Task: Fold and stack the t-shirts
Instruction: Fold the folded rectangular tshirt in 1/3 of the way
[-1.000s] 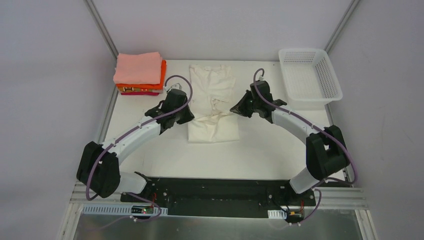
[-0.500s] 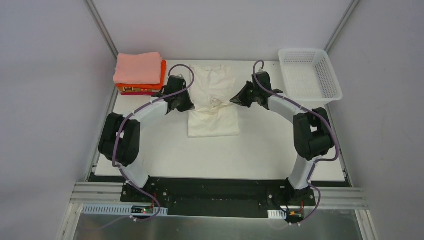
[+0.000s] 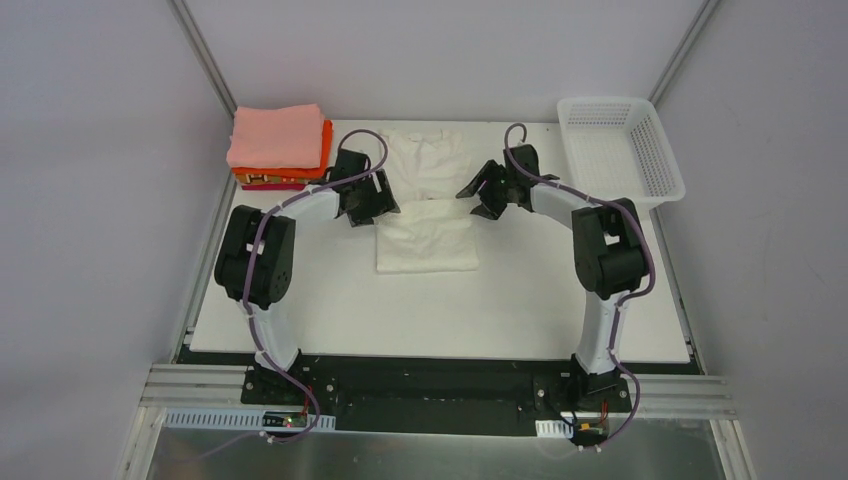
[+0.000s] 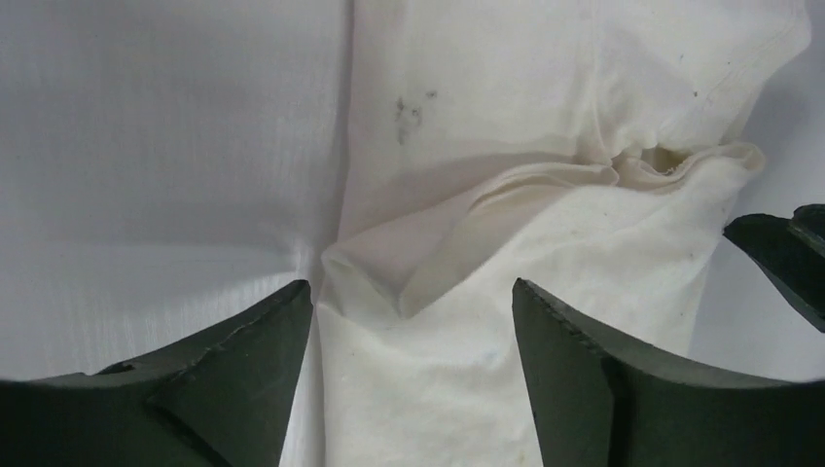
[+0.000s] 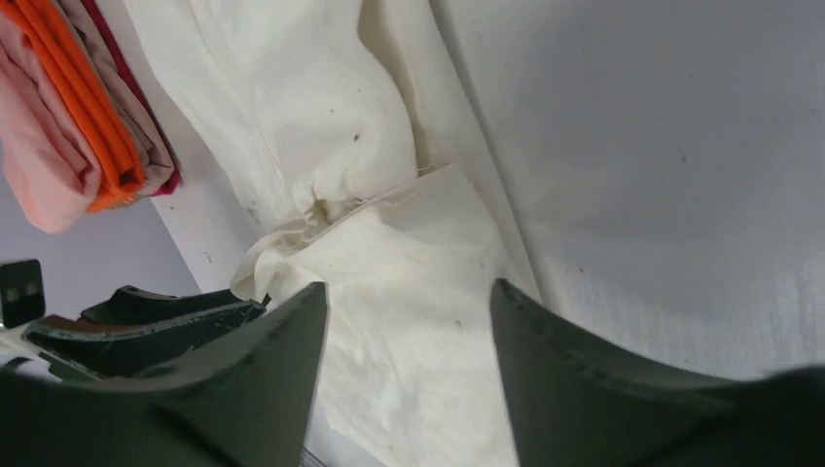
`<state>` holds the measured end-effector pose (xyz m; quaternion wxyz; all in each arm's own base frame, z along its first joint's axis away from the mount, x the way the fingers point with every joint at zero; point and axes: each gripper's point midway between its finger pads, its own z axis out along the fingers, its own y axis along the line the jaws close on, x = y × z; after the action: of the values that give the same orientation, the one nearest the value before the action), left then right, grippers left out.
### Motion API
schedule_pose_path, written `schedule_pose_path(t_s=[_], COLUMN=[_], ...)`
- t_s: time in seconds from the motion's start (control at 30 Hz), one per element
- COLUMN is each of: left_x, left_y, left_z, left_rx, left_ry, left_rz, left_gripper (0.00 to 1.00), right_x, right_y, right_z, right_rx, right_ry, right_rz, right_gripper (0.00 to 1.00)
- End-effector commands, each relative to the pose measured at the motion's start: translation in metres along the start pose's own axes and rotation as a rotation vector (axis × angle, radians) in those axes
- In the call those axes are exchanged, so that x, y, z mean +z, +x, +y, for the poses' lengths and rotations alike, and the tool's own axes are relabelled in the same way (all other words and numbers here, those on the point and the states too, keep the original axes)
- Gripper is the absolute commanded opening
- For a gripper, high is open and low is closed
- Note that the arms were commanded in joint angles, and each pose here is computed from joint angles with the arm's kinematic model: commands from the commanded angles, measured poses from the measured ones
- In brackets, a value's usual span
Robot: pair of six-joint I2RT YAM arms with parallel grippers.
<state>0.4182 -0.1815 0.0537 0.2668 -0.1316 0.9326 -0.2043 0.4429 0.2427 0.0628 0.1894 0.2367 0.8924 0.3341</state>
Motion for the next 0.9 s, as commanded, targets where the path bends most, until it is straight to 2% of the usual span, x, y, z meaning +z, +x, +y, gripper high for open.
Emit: schedule_pose_path(t_s=[0.0, 0.03, 0.07, 0.17, 0.37, 0.5, 0.67, 0.87], left_x=[-0.031, -0.037, -0.043, -0.059, -0.082, -0.090, -0.070, -0.033], left_y=[-0.040, -0.042, -0.042, -0.035, 0.004, 0.011, 0.013, 0.013], left_z=[-0.026, -0.028, -0.029, -0.024, -0.013, -0.038, -0.060, -0.059], left_rx=[0.011, 0.013, 0.012, 0.006, -0.024, 0.008, 0.017, 0.021], left_ry=[0.069, 0.076, 0.078, 0.067, 0.084, 0.212, 0.307, 0.293], left_rz=[-0.116, -0.128, -0.134, -0.141, -0.090, -0.057, 0.038, 0.116], left_gripper=[0.87, 0.96, 0.99, 0.99, 0.99, 0.99, 0.99, 0.99], right_x=[-0.026, -0.031, -0.037, -0.056, -0.094, -0.105, -0.105, -0.105], right_y=[-0.022, -0.021, -0.020, -0.012, 0.028, 0.070, 0.107, 0.112], right_z=[0.029, 0.028, 0.026, 0.015, -0.011, -0.012, 0.008, 0.018], right_rx=[-0.050, -0.055, -0.061, -0.077, -0.113, -0.147, -0.207, -0.226], right_ry=[-0.049, -0.042, -0.034, 0.008, 0.044, -0.012, -0.108, -0.130], right_rz=[-0.078, -0.087, -0.096, -0.114, -0.109, -0.025, 0.084, 0.097], right_gripper=[0.73, 0.81, 0.88, 0.99, 1.00, 1.00, 1.00, 1.00])
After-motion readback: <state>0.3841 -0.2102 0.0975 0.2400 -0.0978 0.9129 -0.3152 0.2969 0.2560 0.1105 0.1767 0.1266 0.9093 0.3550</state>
